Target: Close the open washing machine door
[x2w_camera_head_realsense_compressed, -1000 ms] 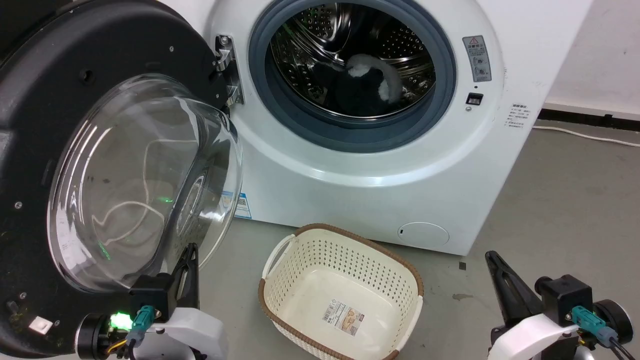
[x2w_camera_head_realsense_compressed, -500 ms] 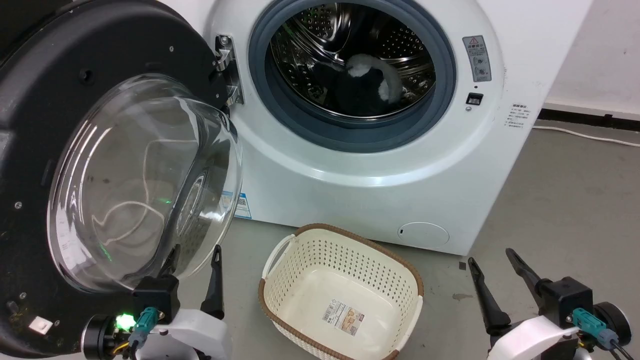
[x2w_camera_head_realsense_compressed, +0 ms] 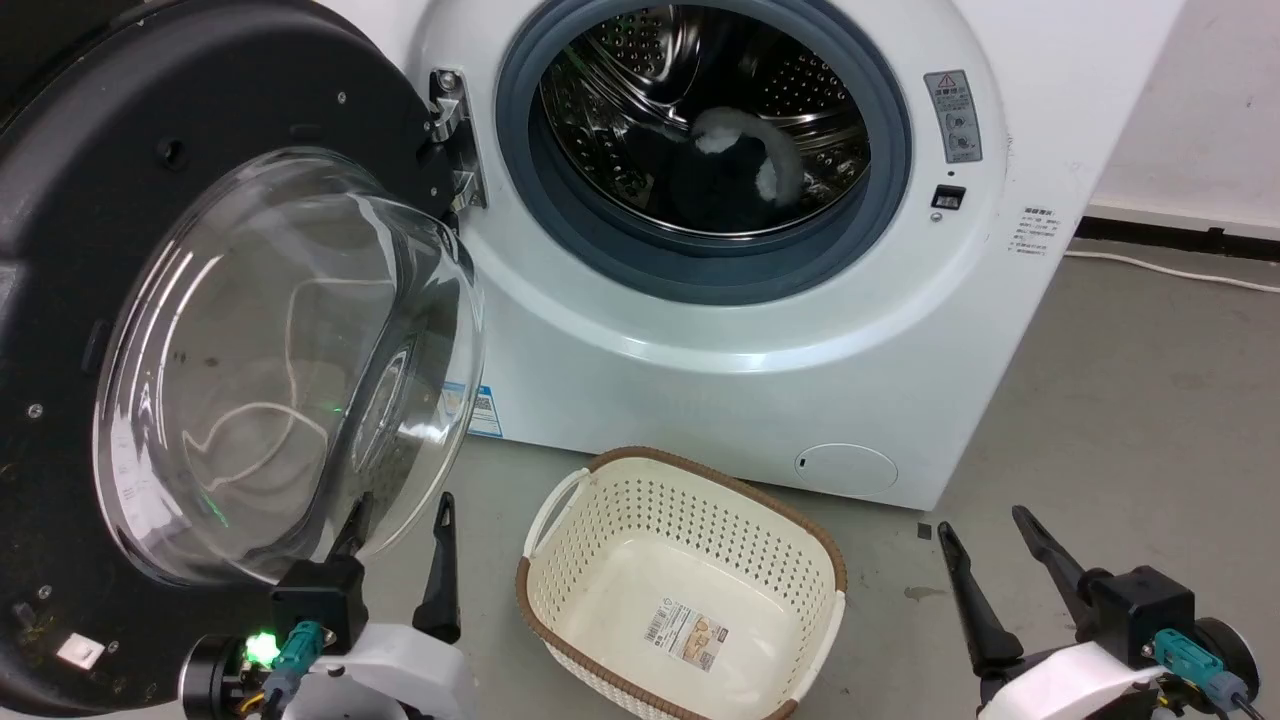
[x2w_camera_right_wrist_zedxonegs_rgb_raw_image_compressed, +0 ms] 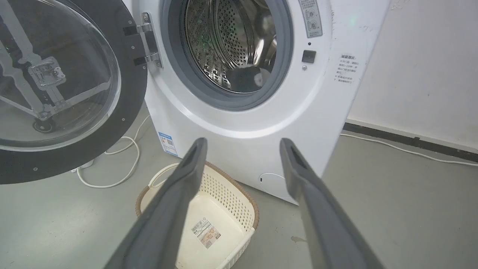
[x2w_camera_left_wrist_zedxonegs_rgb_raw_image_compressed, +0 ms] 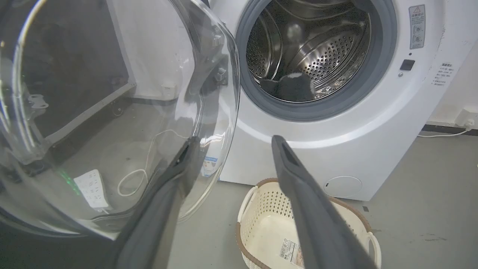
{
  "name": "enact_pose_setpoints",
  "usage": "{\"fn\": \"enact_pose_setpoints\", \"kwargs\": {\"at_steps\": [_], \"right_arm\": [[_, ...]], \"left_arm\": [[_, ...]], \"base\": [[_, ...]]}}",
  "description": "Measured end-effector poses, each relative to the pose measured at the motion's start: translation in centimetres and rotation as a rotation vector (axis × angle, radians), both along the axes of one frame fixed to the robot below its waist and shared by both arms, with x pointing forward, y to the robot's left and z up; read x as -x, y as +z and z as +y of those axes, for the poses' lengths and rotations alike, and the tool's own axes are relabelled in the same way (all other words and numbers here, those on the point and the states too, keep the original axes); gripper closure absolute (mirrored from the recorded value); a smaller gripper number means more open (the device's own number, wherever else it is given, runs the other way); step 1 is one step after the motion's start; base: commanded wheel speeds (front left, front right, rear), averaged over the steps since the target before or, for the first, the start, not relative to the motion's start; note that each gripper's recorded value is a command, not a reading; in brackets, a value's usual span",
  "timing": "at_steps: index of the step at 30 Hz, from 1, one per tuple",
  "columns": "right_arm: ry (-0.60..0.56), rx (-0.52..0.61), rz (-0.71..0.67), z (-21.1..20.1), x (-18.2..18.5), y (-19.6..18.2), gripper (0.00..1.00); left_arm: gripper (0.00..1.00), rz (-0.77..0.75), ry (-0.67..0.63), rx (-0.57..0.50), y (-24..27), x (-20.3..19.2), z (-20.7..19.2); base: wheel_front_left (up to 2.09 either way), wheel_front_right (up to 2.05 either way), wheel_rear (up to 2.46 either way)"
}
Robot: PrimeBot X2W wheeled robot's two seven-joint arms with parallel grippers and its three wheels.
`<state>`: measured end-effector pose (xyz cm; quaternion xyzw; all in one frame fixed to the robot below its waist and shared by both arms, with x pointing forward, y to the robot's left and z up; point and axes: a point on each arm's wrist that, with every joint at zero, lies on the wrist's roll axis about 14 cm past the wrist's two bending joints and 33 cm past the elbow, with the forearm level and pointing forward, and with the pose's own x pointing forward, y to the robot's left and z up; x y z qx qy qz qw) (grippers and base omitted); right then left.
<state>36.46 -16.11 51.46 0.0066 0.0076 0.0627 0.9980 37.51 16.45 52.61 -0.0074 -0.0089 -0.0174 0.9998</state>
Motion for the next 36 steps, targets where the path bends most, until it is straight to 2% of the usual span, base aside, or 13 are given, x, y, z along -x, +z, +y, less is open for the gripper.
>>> {"fn": "enact_pose_setpoints", "kwargs": {"at_steps": [8,9,10,17,25,31,36], "right_arm": [[-0.001,-0.02,0.001,0.0,0.1,-0.3,0.0],[-0.001,-0.025,0.001,0.0,0.1,-0.3,0.0],[-0.001,-0.027,0.001,0.0,0.2,-0.4,0.0],[0.001,-0.047,0.006,0.1,0.3,-0.7,0.0],[0.027,-0.07,0.012,1.0,-0.1,-1.2,0.0],[0.063,-0.083,0.023,2.3,-0.3,-1.7,0.0],[0.097,-0.097,0.024,3.5,-0.8,-1.8,0.0]], "left_arm": [[0.0,-0.003,-0.01,0.02,-0.2,0.1,-0.4],[0.17,-0.004,-0.011,0.025,-0.2,0.1,-0.4],[1.0,-0.003,-0.012,0.028,-0.2,0.1,-0.4],[1.0,-0.04,-0.023,0.051,0.7,0.1,-0.7],[1.0,-0.327,0.001,0.047,9.7,0.7,0.7],[1.0,-0.517,0.172,0.061,15.4,2.8,5.5],[1.0,-0.577,0.39,0.086,16.5,5.5,11.9]], "base": [[0.0,0.0,0.0],[0.0,0.0,0.0],[0.0,0.0,0.0],[0.0,0.0,0.0],[0.0,0.0,0.0],[0.0,0.0,0.0],[0.0,0.0,0.0]]}}
